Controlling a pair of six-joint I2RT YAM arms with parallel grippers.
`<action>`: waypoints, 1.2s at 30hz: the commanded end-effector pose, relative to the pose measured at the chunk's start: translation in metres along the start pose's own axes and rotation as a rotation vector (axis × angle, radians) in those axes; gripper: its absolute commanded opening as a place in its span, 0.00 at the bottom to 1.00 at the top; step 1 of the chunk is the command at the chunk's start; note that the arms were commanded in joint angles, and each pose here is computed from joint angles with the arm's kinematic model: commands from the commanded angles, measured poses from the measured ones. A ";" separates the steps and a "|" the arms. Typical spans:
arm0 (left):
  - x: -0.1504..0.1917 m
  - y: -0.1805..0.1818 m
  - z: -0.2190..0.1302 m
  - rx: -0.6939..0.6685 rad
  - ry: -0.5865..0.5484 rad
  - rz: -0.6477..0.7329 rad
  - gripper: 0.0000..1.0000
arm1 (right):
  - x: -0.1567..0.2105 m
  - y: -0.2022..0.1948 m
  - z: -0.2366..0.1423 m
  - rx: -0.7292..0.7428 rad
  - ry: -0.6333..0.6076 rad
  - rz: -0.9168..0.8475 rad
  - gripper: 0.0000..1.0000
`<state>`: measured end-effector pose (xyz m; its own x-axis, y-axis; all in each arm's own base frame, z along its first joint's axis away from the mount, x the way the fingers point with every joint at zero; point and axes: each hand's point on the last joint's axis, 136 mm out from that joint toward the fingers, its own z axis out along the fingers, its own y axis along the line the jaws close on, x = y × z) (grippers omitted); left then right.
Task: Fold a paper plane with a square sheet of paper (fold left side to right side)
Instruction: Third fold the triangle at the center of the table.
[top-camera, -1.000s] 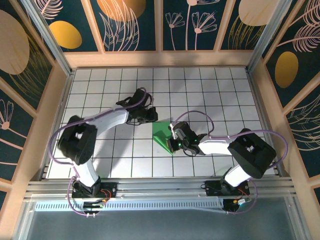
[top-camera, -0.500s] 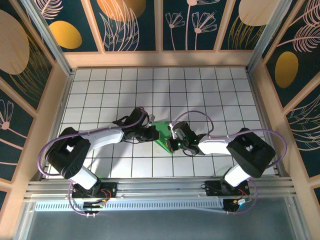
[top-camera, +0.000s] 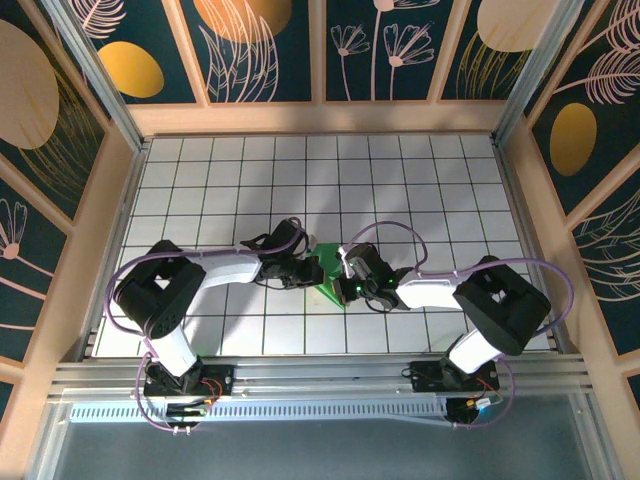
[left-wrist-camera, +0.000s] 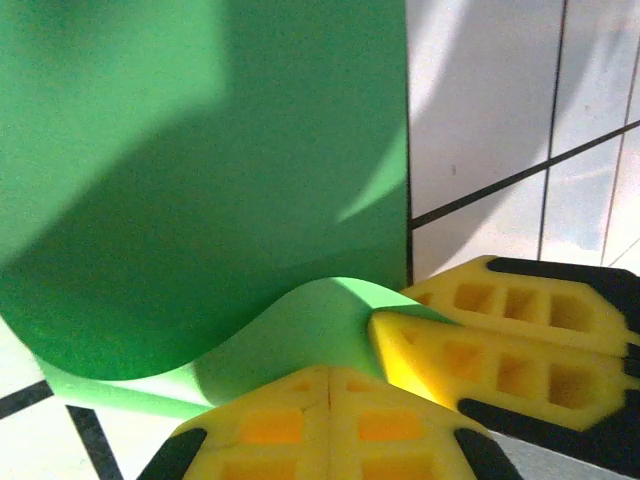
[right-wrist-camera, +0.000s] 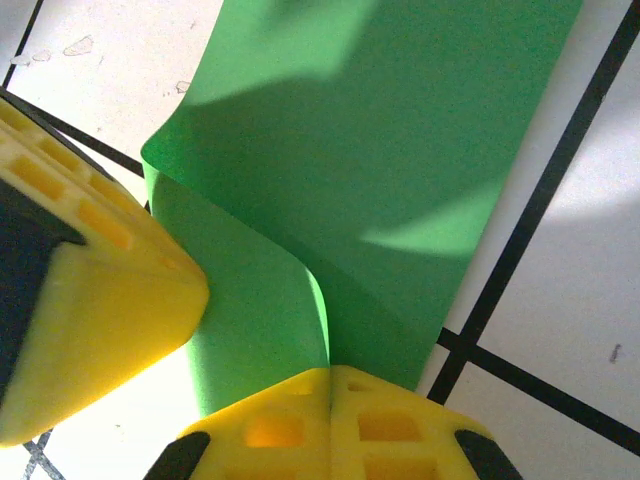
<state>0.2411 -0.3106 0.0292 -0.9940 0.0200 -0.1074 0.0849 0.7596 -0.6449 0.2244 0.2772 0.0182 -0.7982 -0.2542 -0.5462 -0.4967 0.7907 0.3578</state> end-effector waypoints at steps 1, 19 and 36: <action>-0.002 0.002 0.005 -0.015 0.001 -0.002 0.03 | 0.021 -0.011 0.005 0.033 0.079 0.004 0.00; 0.008 0.020 0.005 -0.070 0.013 -0.015 0.02 | 0.022 -0.013 0.007 0.041 0.087 0.003 0.00; 0.014 0.031 0.005 -0.100 0.015 -0.025 0.02 | 0.023 -0.014 0.008 0.043 0.089 0.007 0.00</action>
<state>0.2385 -0.3000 0.0130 -0.9953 0.0050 -0.0969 0.0626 0.7960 -0.6021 0.2254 0.2795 0.0177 -0.7963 -0.2525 -0.5497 -0.4998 0.7866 0.3627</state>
